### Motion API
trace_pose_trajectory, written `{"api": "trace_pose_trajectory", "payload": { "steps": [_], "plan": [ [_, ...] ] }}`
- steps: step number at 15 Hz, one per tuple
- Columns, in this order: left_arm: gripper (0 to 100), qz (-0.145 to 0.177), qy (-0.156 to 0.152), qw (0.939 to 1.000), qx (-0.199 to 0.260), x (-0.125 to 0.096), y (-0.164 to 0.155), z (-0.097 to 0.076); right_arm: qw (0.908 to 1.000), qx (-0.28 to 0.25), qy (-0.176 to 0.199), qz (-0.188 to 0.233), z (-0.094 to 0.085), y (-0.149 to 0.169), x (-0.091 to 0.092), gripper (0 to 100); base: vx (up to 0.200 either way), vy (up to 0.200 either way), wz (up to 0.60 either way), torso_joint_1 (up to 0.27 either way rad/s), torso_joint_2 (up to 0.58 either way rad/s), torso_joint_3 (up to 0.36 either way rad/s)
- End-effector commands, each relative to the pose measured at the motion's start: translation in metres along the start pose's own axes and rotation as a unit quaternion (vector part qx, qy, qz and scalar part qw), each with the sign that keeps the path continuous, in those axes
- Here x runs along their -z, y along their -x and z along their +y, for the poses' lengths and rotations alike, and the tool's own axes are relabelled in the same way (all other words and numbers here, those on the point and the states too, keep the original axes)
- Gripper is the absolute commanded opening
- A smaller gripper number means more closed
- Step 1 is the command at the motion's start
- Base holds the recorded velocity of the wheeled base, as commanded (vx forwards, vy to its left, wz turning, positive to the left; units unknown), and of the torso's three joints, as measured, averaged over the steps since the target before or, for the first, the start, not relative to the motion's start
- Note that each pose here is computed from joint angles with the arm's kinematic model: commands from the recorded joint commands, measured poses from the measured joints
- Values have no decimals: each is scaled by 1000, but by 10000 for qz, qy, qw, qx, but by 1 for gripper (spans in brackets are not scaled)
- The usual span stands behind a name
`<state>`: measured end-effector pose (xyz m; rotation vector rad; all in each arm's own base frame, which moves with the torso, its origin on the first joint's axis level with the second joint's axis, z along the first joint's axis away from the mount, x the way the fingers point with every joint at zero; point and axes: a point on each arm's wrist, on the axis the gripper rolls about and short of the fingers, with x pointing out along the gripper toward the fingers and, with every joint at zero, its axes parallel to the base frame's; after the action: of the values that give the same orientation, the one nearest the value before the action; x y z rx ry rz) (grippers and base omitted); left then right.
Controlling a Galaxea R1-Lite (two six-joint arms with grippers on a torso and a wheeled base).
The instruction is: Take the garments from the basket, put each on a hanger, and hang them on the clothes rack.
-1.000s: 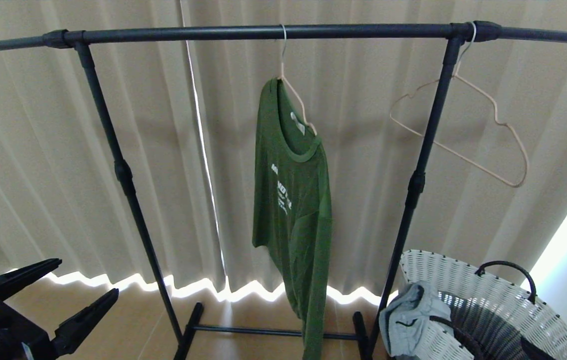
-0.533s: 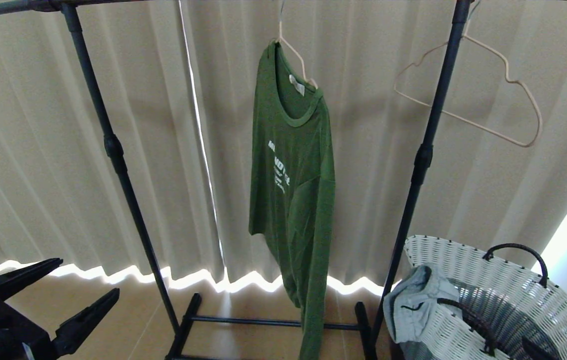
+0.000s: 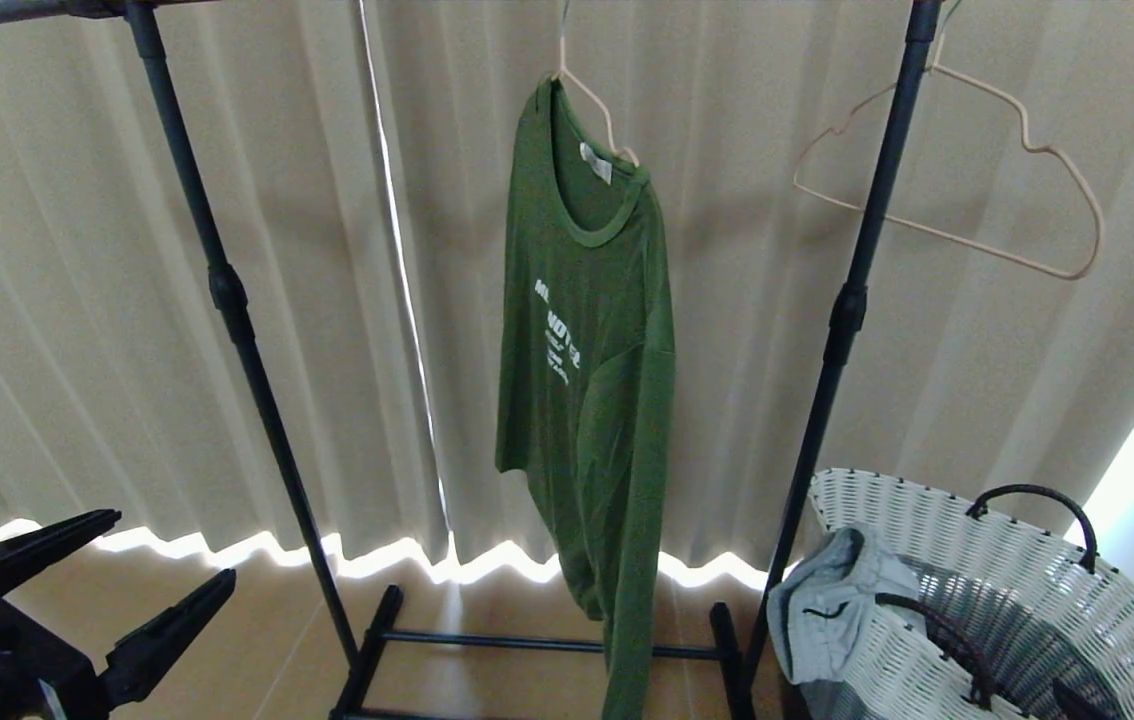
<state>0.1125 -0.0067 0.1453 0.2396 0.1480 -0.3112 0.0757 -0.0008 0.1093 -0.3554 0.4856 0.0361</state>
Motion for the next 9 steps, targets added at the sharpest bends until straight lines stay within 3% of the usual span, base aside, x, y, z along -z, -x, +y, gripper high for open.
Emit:
{"api": "trace_pose_trajectory", "payload": {
  "steps": [1,9],
  "plan": [
    [100,12,6,10000,2,0,0,0,9999,27,-2,-98,0,3,0,100,200,0,0,-2,7,2],
    [100,-3,-27,9999,107,1,0,-3,9999,-25,0,-150,0,3,0,100,200,0,0,-1,2,7]
  ]
}}
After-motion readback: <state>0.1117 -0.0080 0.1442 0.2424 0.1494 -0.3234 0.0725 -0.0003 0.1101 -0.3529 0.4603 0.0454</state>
